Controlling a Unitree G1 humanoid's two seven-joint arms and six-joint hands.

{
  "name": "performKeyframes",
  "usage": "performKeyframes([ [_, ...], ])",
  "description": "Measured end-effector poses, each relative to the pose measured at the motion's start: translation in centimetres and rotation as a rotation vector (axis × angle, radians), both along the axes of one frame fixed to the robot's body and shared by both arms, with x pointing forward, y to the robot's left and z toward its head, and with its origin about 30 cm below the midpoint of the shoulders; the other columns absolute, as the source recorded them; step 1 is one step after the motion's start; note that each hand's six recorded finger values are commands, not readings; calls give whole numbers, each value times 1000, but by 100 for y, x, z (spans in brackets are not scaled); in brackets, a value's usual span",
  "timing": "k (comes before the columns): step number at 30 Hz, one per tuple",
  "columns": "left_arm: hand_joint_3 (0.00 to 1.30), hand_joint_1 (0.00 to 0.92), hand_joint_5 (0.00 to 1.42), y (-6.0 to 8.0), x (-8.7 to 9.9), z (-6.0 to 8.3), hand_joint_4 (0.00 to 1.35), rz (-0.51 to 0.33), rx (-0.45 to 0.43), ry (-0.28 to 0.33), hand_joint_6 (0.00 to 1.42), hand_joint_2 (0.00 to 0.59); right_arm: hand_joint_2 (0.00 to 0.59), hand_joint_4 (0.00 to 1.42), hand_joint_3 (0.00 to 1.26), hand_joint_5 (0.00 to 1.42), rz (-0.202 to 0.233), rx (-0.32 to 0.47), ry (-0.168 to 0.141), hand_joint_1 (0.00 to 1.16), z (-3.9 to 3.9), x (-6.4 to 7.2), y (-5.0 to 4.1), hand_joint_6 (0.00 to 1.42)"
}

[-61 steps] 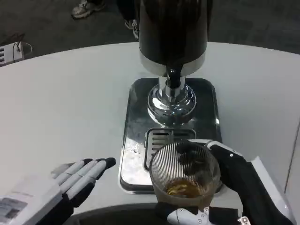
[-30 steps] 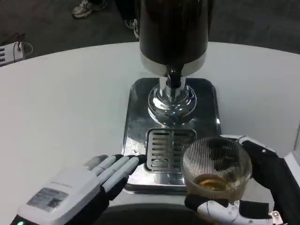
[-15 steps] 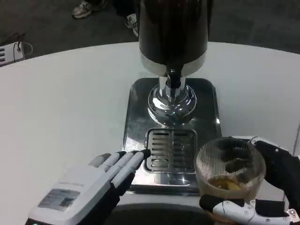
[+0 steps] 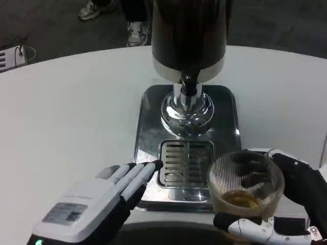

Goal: Grasp the cup under the faucet to collect the drink, then remove the cup.

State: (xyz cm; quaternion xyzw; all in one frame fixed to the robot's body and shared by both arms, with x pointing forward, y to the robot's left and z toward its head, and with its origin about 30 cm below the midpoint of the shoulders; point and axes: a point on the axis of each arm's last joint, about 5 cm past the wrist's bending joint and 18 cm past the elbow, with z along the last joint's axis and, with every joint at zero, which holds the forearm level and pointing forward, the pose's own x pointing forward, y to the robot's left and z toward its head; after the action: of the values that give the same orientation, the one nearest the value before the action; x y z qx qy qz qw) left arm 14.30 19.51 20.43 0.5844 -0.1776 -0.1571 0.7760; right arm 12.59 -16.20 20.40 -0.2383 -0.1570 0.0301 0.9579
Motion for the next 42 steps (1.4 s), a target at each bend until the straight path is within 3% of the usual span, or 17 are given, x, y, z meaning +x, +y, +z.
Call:
performKeyframes([
  [13,0,0,0,35,39,-25,0,-1,-13,26,0,88,209,1308,1088,1399,3,-3,-17,991,6,30,45,1384],
  [20,0,0,0,42,74,9,0,-7,-1,10,0,88,209,1308,1087,1399,-4,-4,-25,991,12,41,50,1384],
  [42,0,0,0,38,82,3,0,1,-3,26,0,88,209,1308,1087,1399,-9,2,-12,991,-7,80,23,1384],
])
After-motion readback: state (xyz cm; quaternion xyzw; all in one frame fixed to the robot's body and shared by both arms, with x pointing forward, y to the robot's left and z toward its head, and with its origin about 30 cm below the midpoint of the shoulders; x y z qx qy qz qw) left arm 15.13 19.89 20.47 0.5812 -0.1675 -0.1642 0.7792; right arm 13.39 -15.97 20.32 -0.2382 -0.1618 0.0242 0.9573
